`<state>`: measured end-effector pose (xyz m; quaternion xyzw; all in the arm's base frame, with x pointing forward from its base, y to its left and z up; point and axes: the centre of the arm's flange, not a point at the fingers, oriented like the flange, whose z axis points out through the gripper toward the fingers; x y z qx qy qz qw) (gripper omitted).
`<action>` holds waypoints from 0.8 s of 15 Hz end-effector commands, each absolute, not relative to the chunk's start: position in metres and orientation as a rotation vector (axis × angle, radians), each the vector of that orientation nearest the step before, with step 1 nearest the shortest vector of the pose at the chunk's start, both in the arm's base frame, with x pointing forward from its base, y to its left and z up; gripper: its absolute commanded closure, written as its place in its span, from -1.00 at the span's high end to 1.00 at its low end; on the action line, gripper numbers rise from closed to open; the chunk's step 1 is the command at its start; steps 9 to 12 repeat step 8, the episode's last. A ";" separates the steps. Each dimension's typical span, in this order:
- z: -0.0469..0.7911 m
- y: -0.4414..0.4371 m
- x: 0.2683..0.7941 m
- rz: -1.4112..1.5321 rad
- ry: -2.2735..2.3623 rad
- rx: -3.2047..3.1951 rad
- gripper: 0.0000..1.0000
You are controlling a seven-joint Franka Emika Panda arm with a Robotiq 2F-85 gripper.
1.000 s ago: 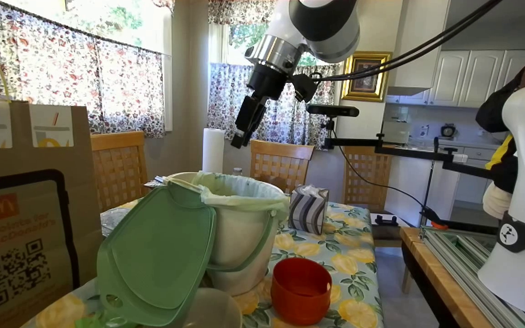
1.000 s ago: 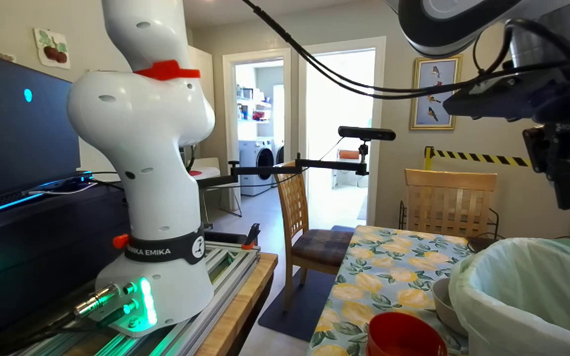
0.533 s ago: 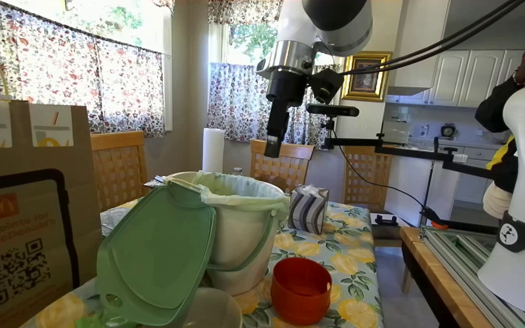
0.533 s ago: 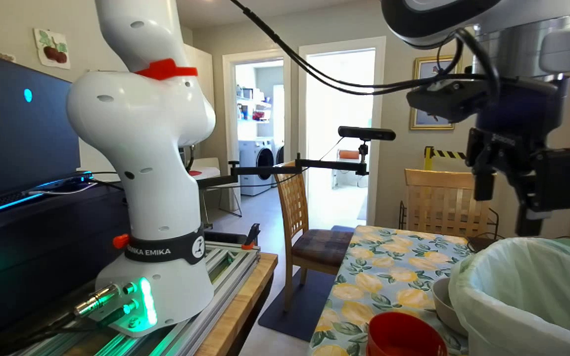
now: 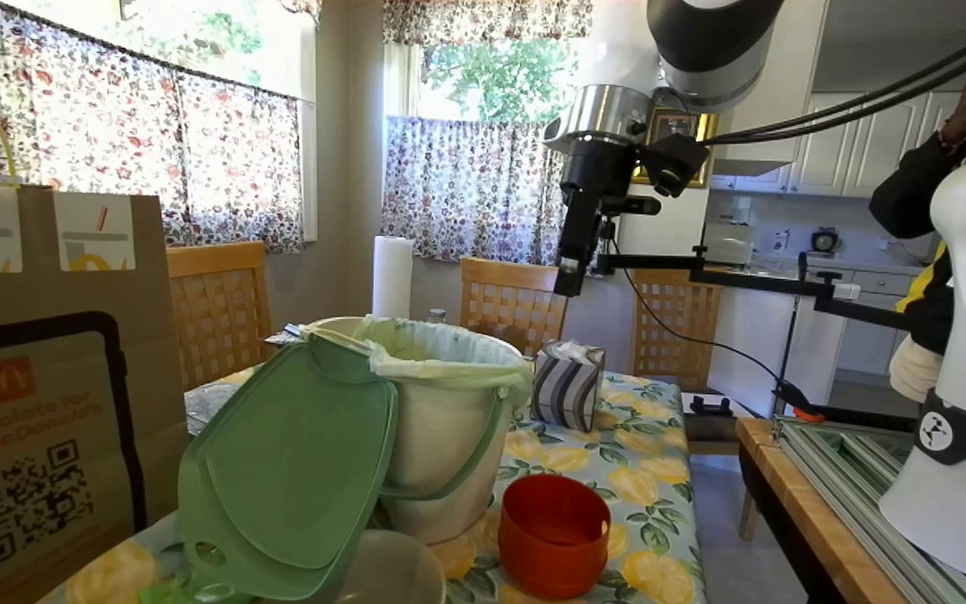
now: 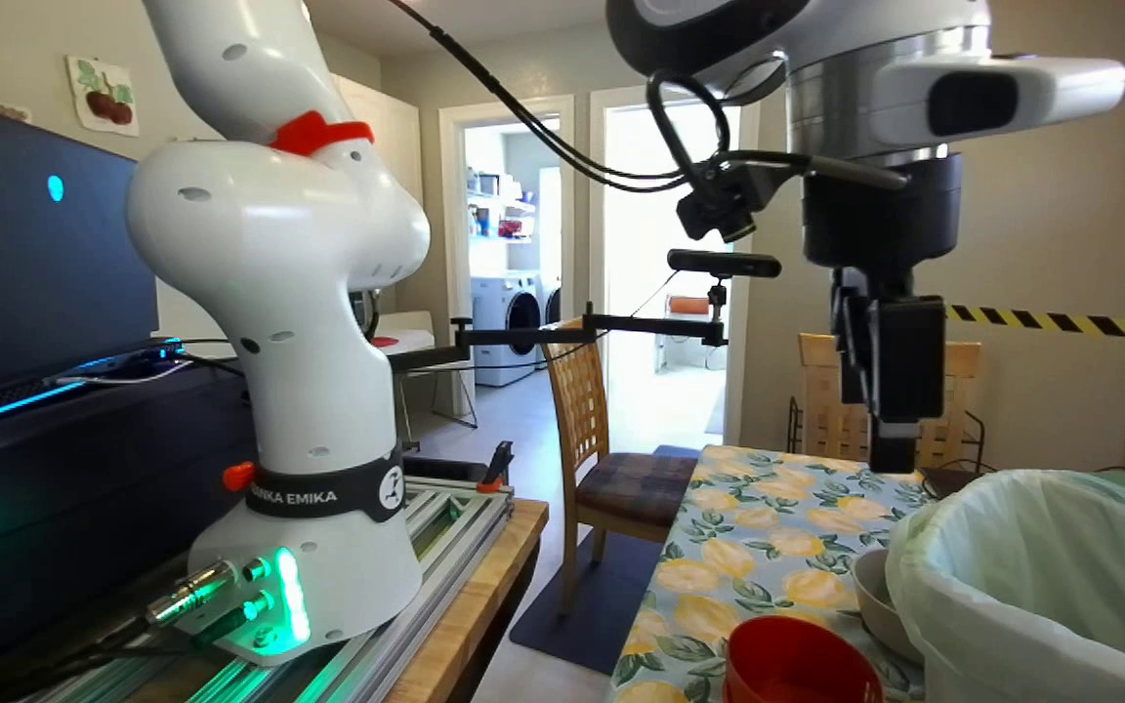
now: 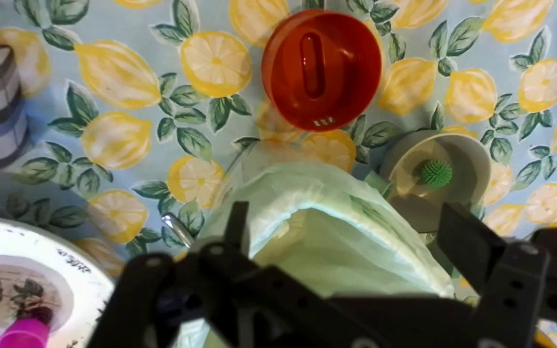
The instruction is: Use the crumpled napkin to wipe the red lid then throw the napkin in the bin.
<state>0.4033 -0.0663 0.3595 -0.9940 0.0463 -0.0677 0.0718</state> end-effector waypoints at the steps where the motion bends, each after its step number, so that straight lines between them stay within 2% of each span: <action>1: 0.364 -0.061 0.359 -0.309 0.186 -3.044 1.00; 2: 0.365 -0.062 0.355 -0.325 0.163 -3.068 1.00; 3: 0.360 -0.066 0.382 -0.268 0.148 -3.032 1.00; 12: 0.366 -0.065 0.371 -0.311 0.142 -3.051 1.00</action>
